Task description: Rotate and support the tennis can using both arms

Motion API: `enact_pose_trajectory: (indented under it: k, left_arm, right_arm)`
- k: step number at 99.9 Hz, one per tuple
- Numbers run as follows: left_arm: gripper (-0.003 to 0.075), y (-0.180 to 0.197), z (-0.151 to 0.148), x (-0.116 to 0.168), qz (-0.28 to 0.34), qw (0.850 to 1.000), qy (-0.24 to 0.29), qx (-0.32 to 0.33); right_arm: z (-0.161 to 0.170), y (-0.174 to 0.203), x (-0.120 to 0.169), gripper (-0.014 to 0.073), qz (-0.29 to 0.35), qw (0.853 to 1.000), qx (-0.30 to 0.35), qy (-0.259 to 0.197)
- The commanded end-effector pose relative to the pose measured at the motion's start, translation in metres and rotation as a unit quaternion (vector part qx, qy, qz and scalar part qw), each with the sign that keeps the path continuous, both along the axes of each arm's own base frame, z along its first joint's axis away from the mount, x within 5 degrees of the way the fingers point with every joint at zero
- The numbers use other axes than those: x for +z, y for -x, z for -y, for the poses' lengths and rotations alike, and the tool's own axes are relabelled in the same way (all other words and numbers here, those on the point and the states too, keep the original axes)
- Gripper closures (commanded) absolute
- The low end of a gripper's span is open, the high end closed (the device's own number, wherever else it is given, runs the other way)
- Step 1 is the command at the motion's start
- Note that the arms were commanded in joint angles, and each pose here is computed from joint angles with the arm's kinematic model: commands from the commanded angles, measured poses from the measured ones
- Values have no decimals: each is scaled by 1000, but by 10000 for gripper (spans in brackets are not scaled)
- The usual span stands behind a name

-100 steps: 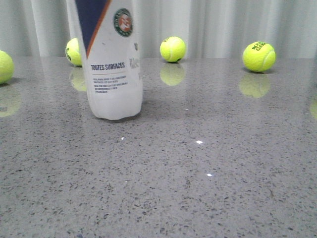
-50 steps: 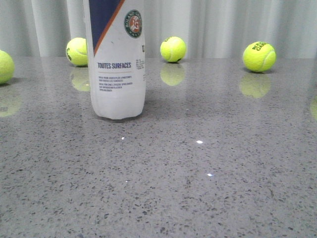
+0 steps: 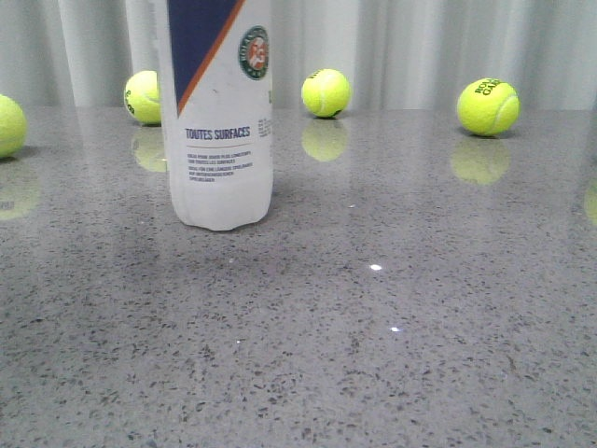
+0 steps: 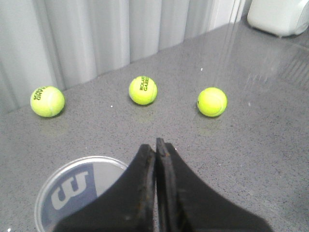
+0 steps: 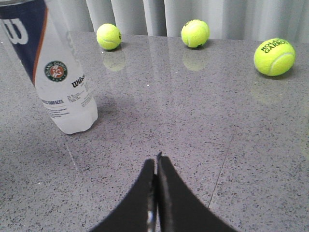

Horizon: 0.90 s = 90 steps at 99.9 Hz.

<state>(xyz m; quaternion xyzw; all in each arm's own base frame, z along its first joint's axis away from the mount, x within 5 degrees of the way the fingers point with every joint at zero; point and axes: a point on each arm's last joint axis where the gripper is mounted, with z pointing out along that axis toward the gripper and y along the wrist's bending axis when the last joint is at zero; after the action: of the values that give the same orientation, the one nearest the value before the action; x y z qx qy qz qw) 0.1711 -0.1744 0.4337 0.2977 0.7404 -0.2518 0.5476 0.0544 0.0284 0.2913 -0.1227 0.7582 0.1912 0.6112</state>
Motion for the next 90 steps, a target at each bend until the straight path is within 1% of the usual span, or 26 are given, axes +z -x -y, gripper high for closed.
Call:
enact_pose_trajectory:
  k: [1,13,21,46,63,90]
  left_arm:
    - [741,18,-17,16,61,996,65,0]
    - [741,37,-37,4,83,993,88,3]
    - [741,47,-47,-8,89,991,95,4]
    - [741,73,-73,-45,87,992,93,4]
    - [741,80,-80,-62,82,993,86,4]
    - [741,79,-79,-89,56,997,59,5]
  right_arm:
    - [1,-1,15,659,45,999,-7,-12]
    - [1,-1,15,659,45,999,-7,-12]
    - [1,-1,15,659,45,999,-7,-12]
    - [1,-1,15,659,45,999,-7,-12]
    - [1,-1,15,659,45,999,-7,-12]
    - [1,-1,15,659,45,999,-7,-12]
